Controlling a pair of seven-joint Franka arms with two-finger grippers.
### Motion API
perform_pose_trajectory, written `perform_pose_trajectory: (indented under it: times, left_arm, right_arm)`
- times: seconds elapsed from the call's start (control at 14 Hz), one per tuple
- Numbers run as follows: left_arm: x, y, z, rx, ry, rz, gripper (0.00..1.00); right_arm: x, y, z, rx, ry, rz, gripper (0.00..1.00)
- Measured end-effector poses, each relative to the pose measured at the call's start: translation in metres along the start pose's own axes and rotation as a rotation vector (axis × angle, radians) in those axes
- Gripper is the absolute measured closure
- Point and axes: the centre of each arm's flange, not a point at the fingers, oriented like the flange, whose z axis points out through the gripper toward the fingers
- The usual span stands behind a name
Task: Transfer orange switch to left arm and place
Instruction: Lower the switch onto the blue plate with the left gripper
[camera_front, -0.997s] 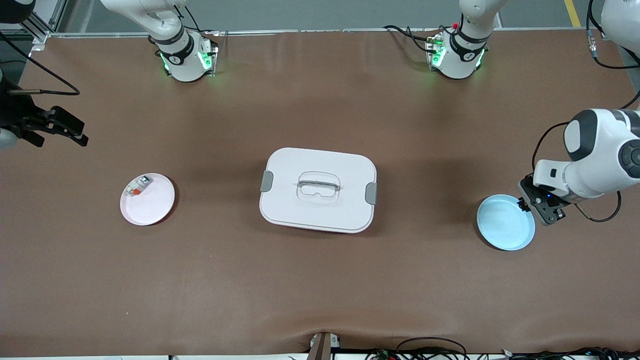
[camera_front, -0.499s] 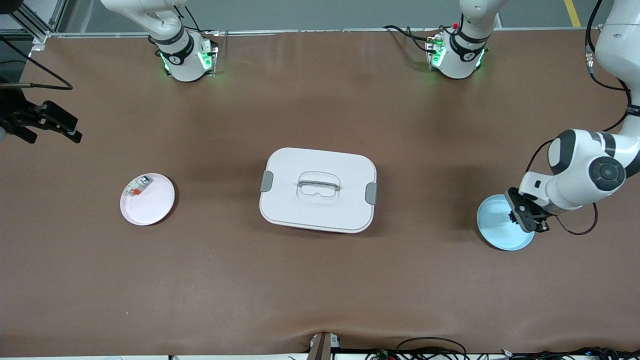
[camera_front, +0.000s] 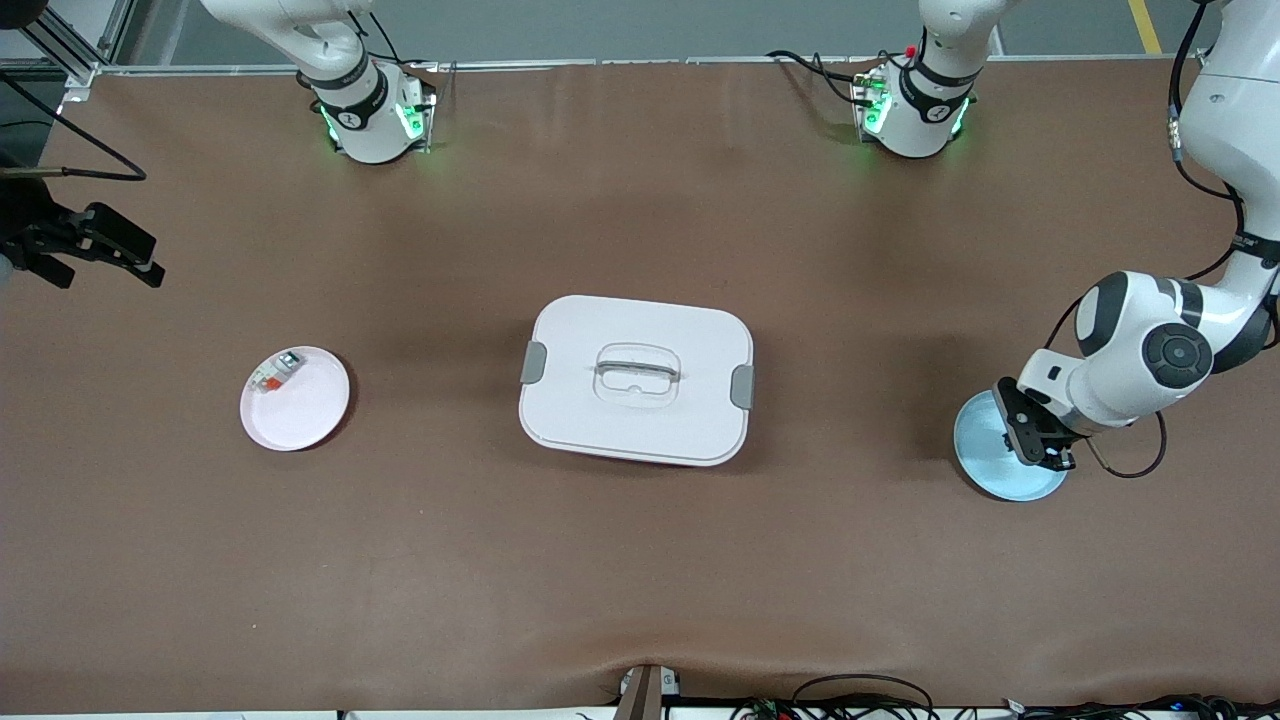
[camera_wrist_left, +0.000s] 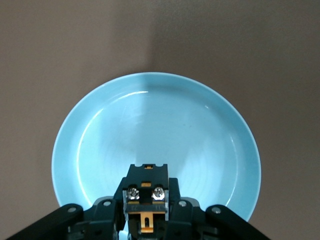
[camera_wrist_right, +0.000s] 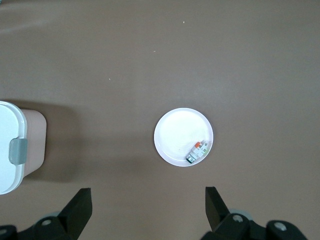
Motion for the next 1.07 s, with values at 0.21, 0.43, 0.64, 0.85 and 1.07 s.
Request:
perform_pose_trajectory:
  times: [0.21,0.43,0.64,0.85,1.07]
  left_arm:
    - [0.001,0.0,0.003,0.003,-0.003,0.013,0.66]
    - [0.002,0.0,0.002,0.016,-0.021,0.04,0.66]
    - [0.008,0.0,0.002,0.019,-0.022,0.052,0.66]
    - [0.011,0.0,0.003,0.019,-0.02,0.058,0.66]
    - [0.012,0.0,0.006,0.026,-0.009,0.076,0.66]
  right_arm:
    - [0.0,0.002,0.001,0.0,-0.001,0.003,0.0]
    - [0.001,0.008,0.001,-0.001,-0.002,0.015,0.0]
    - [0.0,0.019,0.001,-0.004,-0.001,0.035,0.0]
    - [0.0,0.022,0.0,-0.008,-0.001,0.043,0.0]
    - [0.001,0.019,0.0,-0.008,-0.001,0.037,0.0]
